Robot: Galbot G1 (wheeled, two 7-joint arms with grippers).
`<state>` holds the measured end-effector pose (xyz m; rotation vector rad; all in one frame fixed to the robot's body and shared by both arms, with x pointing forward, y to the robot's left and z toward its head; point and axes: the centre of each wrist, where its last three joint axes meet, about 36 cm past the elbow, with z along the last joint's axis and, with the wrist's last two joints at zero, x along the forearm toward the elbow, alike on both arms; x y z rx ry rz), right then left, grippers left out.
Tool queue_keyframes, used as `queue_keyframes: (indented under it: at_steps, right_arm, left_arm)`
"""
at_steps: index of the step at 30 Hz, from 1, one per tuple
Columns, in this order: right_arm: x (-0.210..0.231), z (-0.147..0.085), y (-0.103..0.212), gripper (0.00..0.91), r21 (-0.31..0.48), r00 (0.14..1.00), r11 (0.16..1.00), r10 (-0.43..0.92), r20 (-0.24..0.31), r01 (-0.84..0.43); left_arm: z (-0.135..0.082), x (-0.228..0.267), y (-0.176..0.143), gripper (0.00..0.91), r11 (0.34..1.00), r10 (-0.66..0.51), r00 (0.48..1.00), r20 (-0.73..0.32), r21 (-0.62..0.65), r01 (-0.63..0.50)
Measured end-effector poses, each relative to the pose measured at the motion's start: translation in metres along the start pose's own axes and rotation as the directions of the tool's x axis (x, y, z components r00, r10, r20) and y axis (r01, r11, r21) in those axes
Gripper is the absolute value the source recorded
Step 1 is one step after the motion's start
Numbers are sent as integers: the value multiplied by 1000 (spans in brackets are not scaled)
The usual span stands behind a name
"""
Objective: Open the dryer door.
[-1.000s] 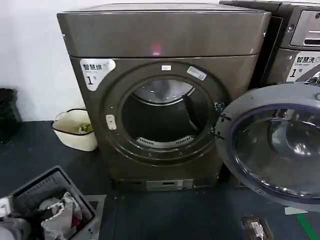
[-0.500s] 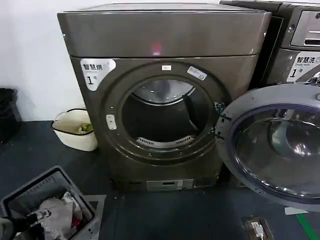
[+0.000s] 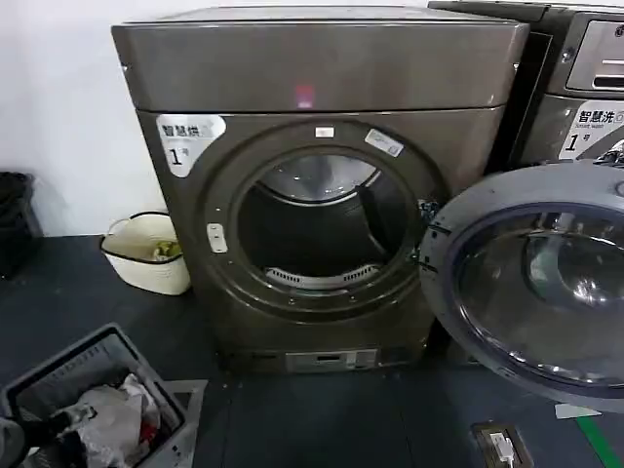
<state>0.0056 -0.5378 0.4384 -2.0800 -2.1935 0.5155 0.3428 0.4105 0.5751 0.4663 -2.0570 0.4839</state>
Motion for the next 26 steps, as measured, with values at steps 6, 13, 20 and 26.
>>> queue_keyframes:
  at_steps: [6,13,20,26]
  right_arm:
    - [1,2,-1,907,-4,1000,1000,-2,4,2]
    - [2,2,-1,907,-6,1000,1000,-2,0,2]
    - [2,4,-1,907,-6,1000,1000,-3,2,3]
    - [2,5,-1,907,-6,1000,1000,-7,3,7]
  left_arm:
    - [-2,-1,0,907,1000,-1,1000,-4,0,1]
    - [-2,-2,1,907,1000,-2,1000,-6,2,2]
    - [-3,-2,0,907,1000,-1,1000,-7,1,1]
    - [-3,-3,0,907,1000,-2,1000,-8,1,2]
